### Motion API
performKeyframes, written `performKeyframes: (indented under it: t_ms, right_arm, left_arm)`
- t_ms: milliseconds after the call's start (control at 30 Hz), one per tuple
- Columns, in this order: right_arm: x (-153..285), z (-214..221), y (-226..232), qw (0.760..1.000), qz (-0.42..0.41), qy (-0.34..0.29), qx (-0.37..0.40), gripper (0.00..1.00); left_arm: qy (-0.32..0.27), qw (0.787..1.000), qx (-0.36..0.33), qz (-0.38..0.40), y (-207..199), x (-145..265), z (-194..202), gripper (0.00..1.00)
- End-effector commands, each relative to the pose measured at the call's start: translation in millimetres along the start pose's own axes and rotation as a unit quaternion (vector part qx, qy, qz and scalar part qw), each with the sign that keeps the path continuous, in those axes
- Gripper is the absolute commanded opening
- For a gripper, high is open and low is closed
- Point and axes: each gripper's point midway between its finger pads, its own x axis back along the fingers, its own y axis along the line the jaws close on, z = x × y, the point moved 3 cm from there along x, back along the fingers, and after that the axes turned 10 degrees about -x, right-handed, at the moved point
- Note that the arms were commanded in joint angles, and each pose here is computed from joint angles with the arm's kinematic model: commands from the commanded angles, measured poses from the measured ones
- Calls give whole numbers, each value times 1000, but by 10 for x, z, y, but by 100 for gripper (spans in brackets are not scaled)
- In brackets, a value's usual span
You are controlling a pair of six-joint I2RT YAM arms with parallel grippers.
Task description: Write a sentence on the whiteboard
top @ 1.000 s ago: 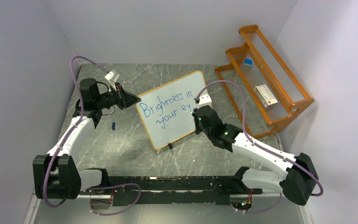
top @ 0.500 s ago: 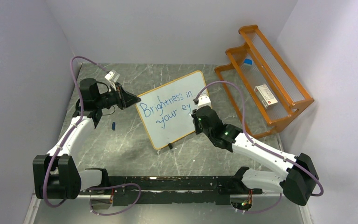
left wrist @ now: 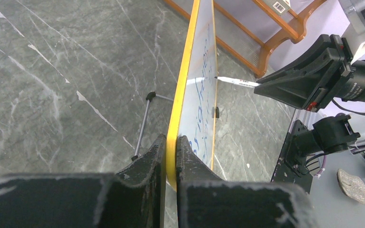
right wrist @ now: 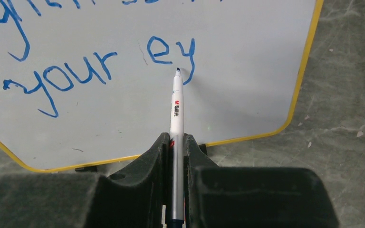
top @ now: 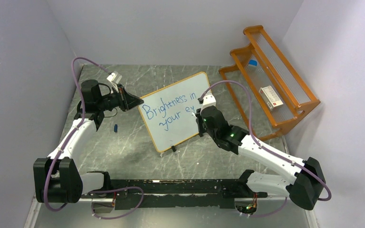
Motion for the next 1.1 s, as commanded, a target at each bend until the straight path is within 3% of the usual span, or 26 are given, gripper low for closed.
performKeyframes:
  t_ms: [0,1067]
  right_arm:
    - [40,-254,-46,999,13,-42,-14,0]
    - [-159,-238,-181,999,21,-35,-20,0]
  left_arm:
    - [70,996,48,-36,115,-33,480,5]
    - [73,995,48,-38,126,-34,491,5]
